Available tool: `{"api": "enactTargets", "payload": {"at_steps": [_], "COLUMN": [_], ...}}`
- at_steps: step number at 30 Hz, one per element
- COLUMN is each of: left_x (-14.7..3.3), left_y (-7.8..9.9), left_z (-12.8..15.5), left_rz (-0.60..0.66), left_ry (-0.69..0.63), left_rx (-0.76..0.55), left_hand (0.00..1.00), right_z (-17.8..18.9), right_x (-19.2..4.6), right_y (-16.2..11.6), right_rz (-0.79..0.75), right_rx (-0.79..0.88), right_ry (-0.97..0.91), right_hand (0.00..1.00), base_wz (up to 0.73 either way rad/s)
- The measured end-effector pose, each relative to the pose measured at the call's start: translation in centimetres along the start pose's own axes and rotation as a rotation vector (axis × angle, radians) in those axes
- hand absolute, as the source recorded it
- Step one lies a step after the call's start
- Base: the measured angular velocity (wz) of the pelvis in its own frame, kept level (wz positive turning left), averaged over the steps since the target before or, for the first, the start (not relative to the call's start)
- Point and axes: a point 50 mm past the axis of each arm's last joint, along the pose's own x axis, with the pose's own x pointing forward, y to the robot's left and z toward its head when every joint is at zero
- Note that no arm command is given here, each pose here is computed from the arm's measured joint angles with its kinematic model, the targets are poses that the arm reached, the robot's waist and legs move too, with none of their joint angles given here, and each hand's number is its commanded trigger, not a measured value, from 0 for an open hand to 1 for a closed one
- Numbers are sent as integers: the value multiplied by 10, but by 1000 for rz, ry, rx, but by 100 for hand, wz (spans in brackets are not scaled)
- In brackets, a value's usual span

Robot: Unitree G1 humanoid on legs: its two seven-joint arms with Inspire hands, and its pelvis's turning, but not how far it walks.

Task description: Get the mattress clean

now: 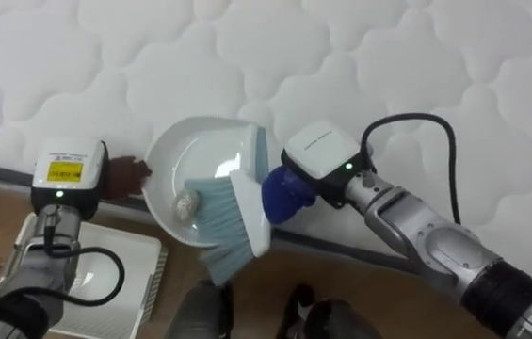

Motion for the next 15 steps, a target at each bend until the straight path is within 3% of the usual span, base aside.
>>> {"api": "enactTargets", "payload": {"at_steps": [15], "left_x": [-5], "left_y": [0], "left_z": [-16], "left_rz": [37], "left_ry": [71], "left_rx": [-31], "left_hand": [100], "right_z": [-34], "right_x": [-15], "right_y": [3], "right_rz": [-22], "right_rx": [-18], "right_ry": [92], "right_hand": [100], "base_wz": [0]}}
